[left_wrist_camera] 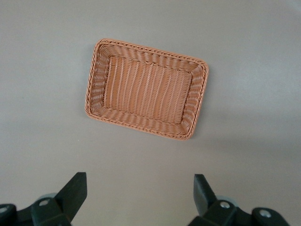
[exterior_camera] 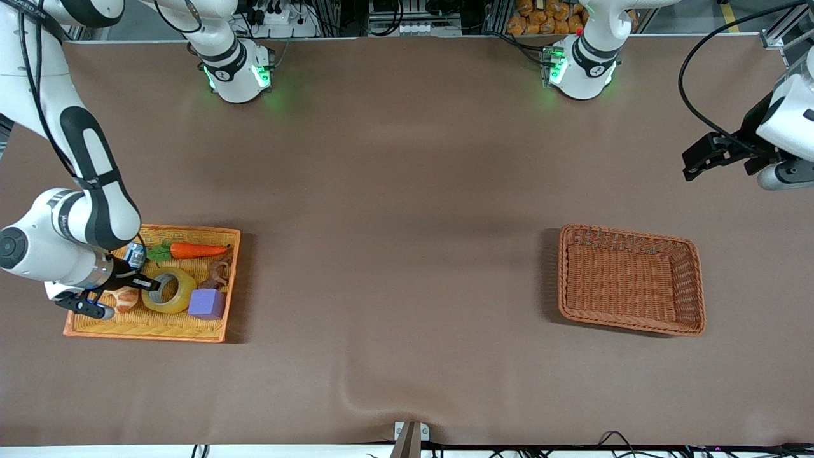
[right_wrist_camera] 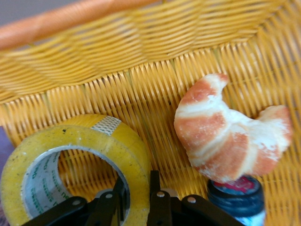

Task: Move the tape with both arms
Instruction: 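Lift the tape roll and carry it toward the table middle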

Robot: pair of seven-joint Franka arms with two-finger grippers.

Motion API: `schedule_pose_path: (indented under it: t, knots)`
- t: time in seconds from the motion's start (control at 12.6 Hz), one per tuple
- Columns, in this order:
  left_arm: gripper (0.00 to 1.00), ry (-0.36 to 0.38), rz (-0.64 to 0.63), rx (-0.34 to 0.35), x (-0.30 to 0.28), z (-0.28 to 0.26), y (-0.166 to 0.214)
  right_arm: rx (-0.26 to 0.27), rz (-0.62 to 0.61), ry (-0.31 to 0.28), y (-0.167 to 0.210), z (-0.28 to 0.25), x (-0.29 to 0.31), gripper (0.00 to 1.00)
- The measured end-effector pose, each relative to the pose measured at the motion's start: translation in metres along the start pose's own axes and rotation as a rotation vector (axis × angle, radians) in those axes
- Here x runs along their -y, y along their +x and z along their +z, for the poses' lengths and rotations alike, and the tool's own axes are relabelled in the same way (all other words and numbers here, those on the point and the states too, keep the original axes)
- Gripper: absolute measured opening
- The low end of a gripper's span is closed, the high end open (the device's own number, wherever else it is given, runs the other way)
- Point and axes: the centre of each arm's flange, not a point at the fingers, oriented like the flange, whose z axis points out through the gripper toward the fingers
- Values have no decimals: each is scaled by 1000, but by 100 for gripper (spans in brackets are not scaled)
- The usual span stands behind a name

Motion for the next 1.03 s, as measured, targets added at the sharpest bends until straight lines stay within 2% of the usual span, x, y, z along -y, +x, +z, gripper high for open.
schedule_pose_path:
  t: [0.16, 0.4, 0.56, 0.72, 1.03]
  knots:
    - [100, 0, 0, 2, 0, 0, -1, 13, -4, -2, -3, -41, 3, 22]
    - [100, 1, 1, 10, 0, 3, -1, 80, 7, -5, -19, -108, 16, 22]
    - [100, 2, 1, 19, -1, 7, -1, 100, 61, 25, -30, -135, 39, 22]
    - [100, 3, 3, 25, -2, 12, -1, 111, 133, 36, -41, -145, 80, 22]
    - [100, -34, -3, 51, -8, 24, -2, 86, 291, 32, -69, -167, 194, 22]
